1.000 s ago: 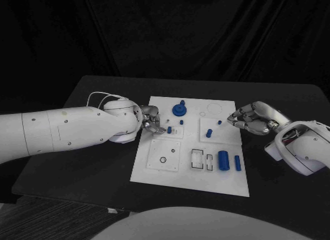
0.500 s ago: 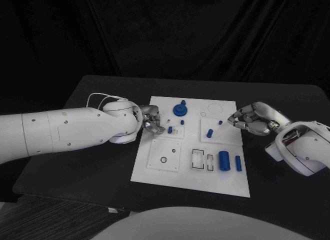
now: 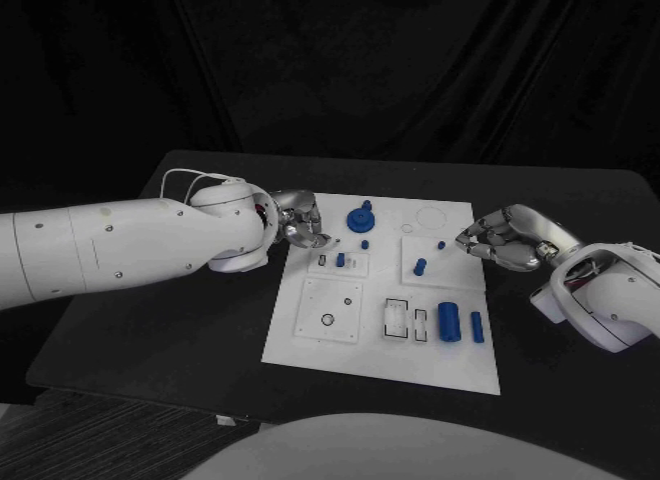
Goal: Assemble the parts on the task board
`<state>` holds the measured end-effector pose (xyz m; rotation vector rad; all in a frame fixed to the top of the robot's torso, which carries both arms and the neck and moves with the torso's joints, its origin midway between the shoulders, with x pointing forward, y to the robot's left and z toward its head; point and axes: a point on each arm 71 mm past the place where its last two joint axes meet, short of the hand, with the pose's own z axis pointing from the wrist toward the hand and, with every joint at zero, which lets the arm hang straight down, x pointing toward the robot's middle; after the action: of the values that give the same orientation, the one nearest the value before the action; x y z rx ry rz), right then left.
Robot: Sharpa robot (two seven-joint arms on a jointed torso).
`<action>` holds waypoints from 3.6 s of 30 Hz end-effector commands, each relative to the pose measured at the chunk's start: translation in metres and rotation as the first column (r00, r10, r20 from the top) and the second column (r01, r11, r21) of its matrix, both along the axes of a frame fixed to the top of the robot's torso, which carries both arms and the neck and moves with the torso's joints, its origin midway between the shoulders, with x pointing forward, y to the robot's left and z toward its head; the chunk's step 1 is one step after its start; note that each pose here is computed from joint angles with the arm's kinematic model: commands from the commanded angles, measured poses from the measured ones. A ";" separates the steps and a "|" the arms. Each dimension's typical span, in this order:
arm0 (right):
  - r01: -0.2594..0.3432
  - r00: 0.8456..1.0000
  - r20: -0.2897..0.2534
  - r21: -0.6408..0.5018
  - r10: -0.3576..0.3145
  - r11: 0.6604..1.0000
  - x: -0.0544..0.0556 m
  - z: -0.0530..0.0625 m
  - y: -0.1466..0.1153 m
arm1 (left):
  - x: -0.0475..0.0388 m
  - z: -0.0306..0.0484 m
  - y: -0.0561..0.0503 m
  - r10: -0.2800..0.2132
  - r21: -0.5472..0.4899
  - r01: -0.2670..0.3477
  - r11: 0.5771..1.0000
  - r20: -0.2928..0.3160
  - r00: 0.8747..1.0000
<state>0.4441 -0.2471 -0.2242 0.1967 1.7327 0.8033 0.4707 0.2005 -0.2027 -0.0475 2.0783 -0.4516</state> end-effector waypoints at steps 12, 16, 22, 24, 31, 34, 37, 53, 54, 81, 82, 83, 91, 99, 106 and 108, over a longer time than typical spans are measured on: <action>0.005 1.000 -0.015 -0.011 -0.006 1.000 0.001 -0.002 0.002 | 0.0162 0.0019 -0.001 -0.050 0.169 0.145 0.975 -0.466 0.883; 0.004 1.000 -0.016 -0.011 -0.004 1.000 0.001 -0.003 0.002 | 0.0248 0.0009 -0.003 -0.036 0.175 0.141 0.975 -0.498 0.867; 0.002 1.000 -0.016 -0.010 -0.002 1.000 0.001 -0.003 0.003 | 0.0339 0.0010 -0.005 -0.011 0.174 0.109 0.979 -0.488 0.873; 0.002 1.000 -0.016 -0.010 -0.002 1.000 0.001 -0.003 0.003 | 0.0360 0.0012 -0.006 -0.003 0.172 0.098 0.980 -0.480 0.877; 0.001 1.000 -0.016 -0.010 -0.002 1.000 0.001 -0.003 0.004 | 0.0394 0.0016 -0.011 0.009 0.166 0.076 0.983 -0.460 0.888; 0.000 1.000 -0.016 -0.009 0.000 1.000 0.001 -0.003 0.004 | 0.0400 0.0009 -0.012 0.011 0.165 0.072 0.984 -0.457 0.889; -0.001 1.000 -0.016 -0.009 0.000 1.000 0.001 -0.003 0.005 | 0.0406 -0.0001 -0.013 0.015 0.165 0.069 0.984 -0.456 0.890; -0.002 1.000 -0.018 -0.009 0.002 1.000 0.001 -0.003 0.005 | 0.0414 -0.0124 -0.019 0.013 0.182 0.087 0.979 -0.486 0.874; -0.002 1.000 -0.018 -0.009 0.002 1.000 0.001 -0.003 0.005 | 0.0416 -0.0127 -0.019 0.013 0.183 0.087 0.979 -0.486 0.874; -0.001 1.000 -0.026 -0.013 0.001 1.000 0.000 -0.003 0.004 | 0.0416 -0.0169 -0.021 0.015 0.186 0.088 0.979 -0.492 0.870; -0.001 1.000 -0.027 -0.013 0.001 1.000 0.000 -0.003 0.004 | 0.0417 -0.0170 -0.021 0.016 0.186 0.088 0.979 -0.492 0.870; -0.001 1.000 -0.027 -0.013 0.001 1.000 0.000 -0.003 0.004 | 0.0418 -0.0171 -0.021 0.016 0.187 0.088 0.978 -0.492 0.871; -0.002 0.999 -0.033 -0.015 0.002 1.000 0.000 -0.004 0.005 | 0.0432 -0.0176 -0.022 0.020 0.197 0.086 0.976 -0.481 0.876; -0.003 0.999 -0.039 -0.017 0.002 1.000 -0.001 -0.004 0.004 | 0.0430 -0.0207 -0.022 0.022 0.199 0.085 0.976 -0.482 0.876; -0.003 0.999 -0.043 -0.019 0.002 1.000 -0.001 -0.005 0.004 | 0.0429 -0.0231 -0.022 0.025 0.201 0.084 0.976 -0.486 0.874; -0.003 0.999 -0.044 -0.019 0.002 1.000 -0.001 -0.005 0.004 | 0.0427 -0.0235 -0.022 0.025 0.201 0.085 0.976 -0.487 0.873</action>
<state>0.4441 -0.2427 -0.2268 0.1954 1.7630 0.8026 0.5160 0.1799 -0.2209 -0.0109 2.6072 -0.2416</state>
